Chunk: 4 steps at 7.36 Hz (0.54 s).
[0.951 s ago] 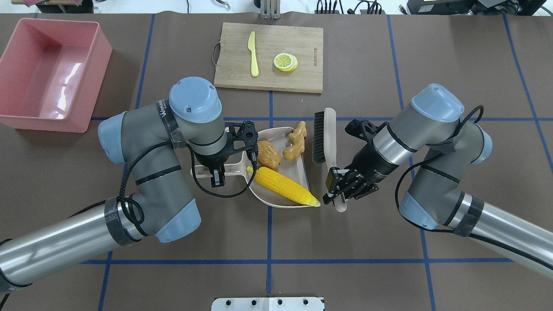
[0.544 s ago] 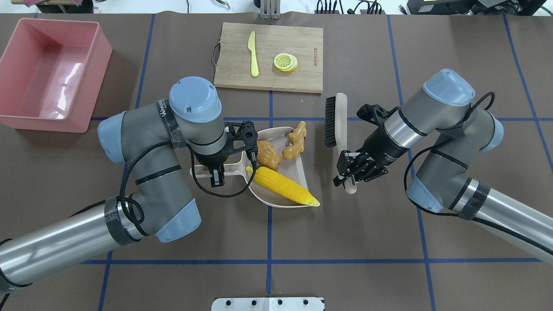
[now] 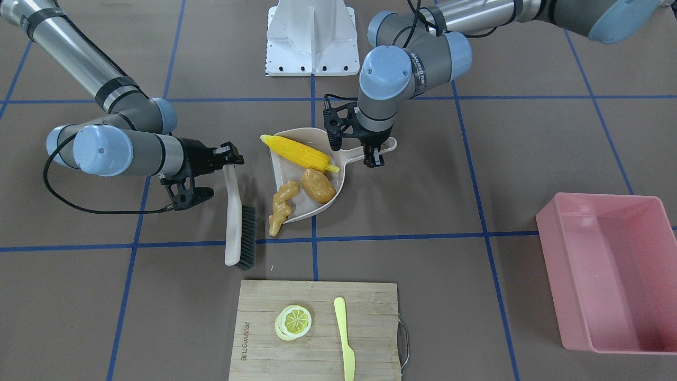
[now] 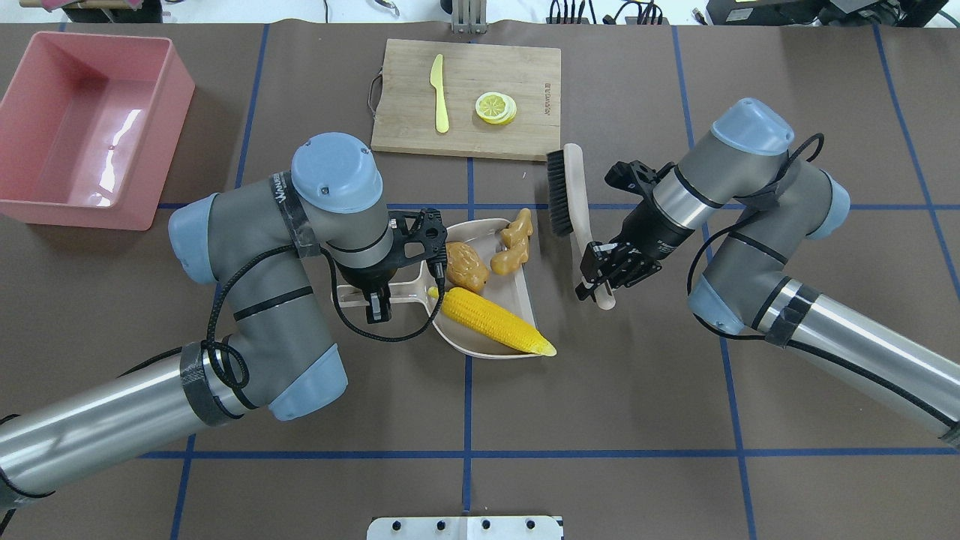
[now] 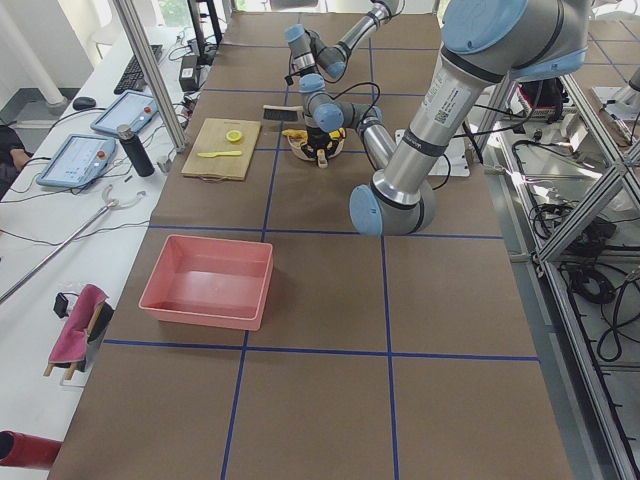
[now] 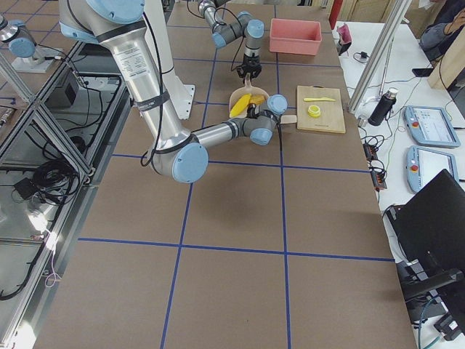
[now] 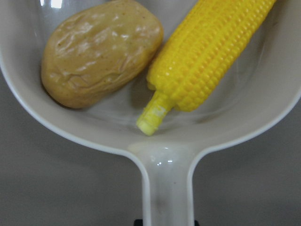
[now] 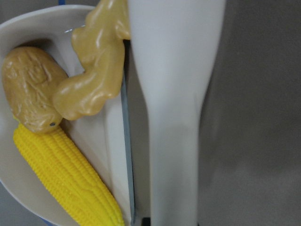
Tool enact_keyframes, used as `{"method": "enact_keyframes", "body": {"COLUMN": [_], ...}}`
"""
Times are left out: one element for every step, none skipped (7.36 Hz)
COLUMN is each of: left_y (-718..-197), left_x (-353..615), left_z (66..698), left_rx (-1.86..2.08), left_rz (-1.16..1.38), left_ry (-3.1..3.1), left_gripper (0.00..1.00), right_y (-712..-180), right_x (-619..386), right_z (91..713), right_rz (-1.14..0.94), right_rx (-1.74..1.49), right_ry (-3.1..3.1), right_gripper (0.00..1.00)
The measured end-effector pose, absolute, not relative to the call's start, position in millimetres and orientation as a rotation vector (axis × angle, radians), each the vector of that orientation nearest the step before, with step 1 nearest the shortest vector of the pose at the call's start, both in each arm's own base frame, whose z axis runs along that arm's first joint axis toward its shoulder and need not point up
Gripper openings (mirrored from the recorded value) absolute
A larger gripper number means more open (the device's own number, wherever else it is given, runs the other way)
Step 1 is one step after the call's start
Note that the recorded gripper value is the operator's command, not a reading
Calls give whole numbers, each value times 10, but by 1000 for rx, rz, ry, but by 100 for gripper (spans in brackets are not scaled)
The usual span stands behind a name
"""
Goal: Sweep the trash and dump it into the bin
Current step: 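Lift the brush back and reposition it at the dustpan edge with the right gripper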
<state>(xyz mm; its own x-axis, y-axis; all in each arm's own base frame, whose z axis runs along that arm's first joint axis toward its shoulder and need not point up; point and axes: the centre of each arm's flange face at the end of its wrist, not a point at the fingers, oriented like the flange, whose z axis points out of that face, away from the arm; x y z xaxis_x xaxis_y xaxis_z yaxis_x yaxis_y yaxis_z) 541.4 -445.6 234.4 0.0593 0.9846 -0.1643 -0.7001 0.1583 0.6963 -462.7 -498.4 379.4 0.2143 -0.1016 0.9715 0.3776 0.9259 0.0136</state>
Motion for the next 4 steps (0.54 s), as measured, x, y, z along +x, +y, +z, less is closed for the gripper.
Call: {"method": "enact_keyframes", "body": {"left_y": [-4454,-4452,-4452,-4451], "left_x": [5408,5401,5394,5389], "left_z": [2369,2385,2386,2381], "left_rx": [508,511,514,516], "left_rz": [1359,1359,1358,1358], "left_ry": [709,710,711,712], "left_gripper": [0,0,0,0], "right_y": [-4976,-4941,-4889,-4836], "right_x": [-4712,-4777,-4858,-4939], "right_z": [3797,3804,3790,3755], "right_rz": [-356,-367,-373,-376], "right_rx": [-250,-259,-271,-281], "right_ry": [-1316,-1313,-1305,-1298], "right_gripper": [0,0,0,0]}}
